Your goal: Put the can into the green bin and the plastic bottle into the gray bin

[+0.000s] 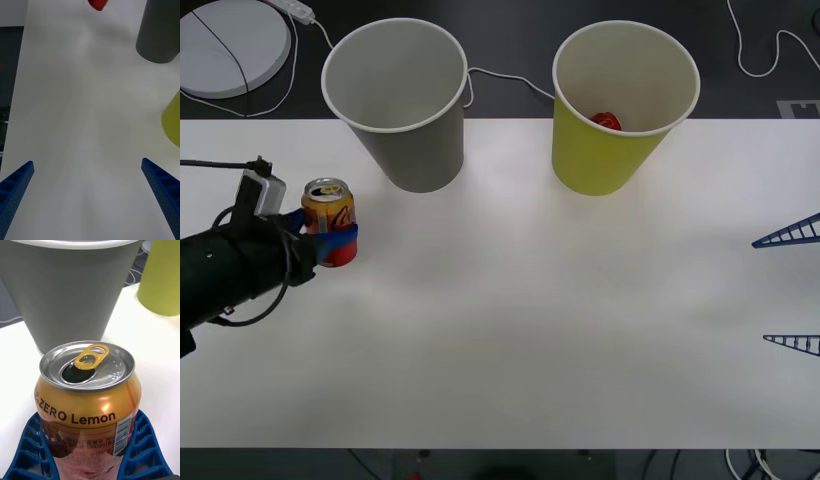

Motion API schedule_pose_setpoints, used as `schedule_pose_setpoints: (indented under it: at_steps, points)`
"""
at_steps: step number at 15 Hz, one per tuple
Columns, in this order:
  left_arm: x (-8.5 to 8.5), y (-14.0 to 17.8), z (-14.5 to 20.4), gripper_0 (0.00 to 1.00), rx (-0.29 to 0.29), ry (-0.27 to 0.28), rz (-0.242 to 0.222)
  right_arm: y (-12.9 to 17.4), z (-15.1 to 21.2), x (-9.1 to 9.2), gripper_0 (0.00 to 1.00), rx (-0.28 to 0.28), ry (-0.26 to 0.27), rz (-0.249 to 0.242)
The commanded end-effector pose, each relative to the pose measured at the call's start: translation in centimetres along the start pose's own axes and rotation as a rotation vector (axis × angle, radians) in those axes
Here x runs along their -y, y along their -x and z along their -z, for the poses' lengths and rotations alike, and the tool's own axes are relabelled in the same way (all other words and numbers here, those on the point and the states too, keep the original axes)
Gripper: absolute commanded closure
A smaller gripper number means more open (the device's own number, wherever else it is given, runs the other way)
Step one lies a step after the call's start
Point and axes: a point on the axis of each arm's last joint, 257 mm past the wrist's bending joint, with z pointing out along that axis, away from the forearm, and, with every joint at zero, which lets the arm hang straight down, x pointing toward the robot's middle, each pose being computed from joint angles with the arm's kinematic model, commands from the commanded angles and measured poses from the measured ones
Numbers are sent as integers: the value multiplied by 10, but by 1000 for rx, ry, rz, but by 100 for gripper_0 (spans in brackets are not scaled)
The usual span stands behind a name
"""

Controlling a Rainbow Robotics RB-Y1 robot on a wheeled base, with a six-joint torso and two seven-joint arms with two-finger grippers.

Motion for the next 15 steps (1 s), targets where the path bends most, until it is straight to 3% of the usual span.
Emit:
schedule_pose_setpoints:
  at_steps: [1, 4, 7, 11, 15]
  points:
    - [7, 12, 23, 100, -89, -84, 10, 0, 0, 0, 0, 0, 0, 0]
    - [15, 23, 48, 100, -178, -168, -14, 0, 0, 0, 0, 0, 0, 0]
    - [15, 29, 67, 100, -277, -224, -73, 0, 0, 0, 0, 0, 0, 0]
    - [14, 42, 84, 100, -382, -263, -171, 0, 0, 0, 0, 0, 0, 0]
    - [16, 59, 95, 100, -451, -288, -258, 0, 0, 0, 0, 0, 0, 0]
